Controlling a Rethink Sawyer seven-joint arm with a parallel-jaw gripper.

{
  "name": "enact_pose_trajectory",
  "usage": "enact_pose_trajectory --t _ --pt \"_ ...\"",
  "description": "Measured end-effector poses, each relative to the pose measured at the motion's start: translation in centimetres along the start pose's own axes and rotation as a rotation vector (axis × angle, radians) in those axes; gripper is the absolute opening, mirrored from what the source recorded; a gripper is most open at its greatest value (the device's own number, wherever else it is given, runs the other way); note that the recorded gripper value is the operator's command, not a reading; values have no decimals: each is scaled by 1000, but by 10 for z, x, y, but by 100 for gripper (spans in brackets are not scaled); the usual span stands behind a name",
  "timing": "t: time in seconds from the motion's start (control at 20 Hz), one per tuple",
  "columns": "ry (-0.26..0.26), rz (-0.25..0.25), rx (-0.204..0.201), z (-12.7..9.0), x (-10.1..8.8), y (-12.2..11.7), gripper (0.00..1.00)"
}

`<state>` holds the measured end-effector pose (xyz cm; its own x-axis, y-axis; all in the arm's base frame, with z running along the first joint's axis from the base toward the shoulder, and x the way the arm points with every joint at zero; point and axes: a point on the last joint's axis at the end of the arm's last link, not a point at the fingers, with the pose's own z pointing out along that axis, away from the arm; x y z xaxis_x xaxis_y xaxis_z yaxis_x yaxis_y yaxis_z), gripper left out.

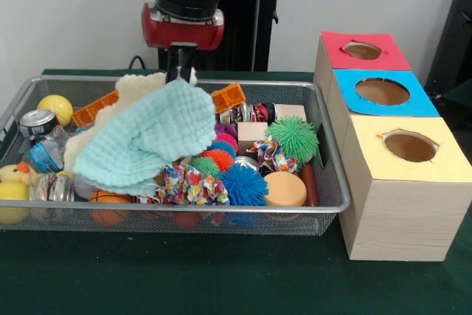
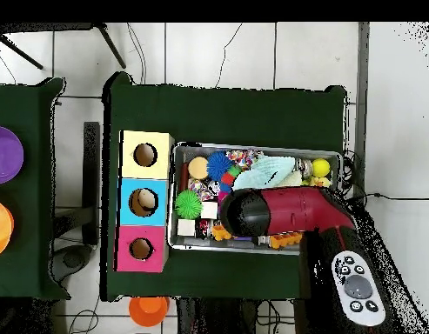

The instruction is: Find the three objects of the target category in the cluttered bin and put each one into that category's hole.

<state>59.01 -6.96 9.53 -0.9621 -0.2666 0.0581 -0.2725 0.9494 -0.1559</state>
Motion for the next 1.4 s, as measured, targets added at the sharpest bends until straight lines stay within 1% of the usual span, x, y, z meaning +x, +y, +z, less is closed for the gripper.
enact_pose_trajectory --t 0.05,0.15,0.25,0.4,0.45,0.6,0.7,0.75,0.9,1.05,1.3,1.35,1.4 --pt "-9 6 -22 -6 -4 9 0" --pt "-17 9 -39 -11 -7 16 0" --pt "-28 16 -68 -19 -13 27 0" --pt "-40 22 -96 -27 -18 37 0" --pt "-49 26 -123 -33 -22 46 0" --pt "-59 31 -156 -39 -26 56 0" --pt "-76 37 -196 -46 -30 66 0" --pt "-81 39 -206 -47 -32 68 0" --pt "-114 35 -236 -51 -37 79 0" --pt "-140 26 -247 -53 -41 86 0" --pt "-150 10 -257 -56 -44 94 0" --pt "-152 6 -259 -56 -45 96 100" --pt "-153 4 -261 -57 -45 97 100"
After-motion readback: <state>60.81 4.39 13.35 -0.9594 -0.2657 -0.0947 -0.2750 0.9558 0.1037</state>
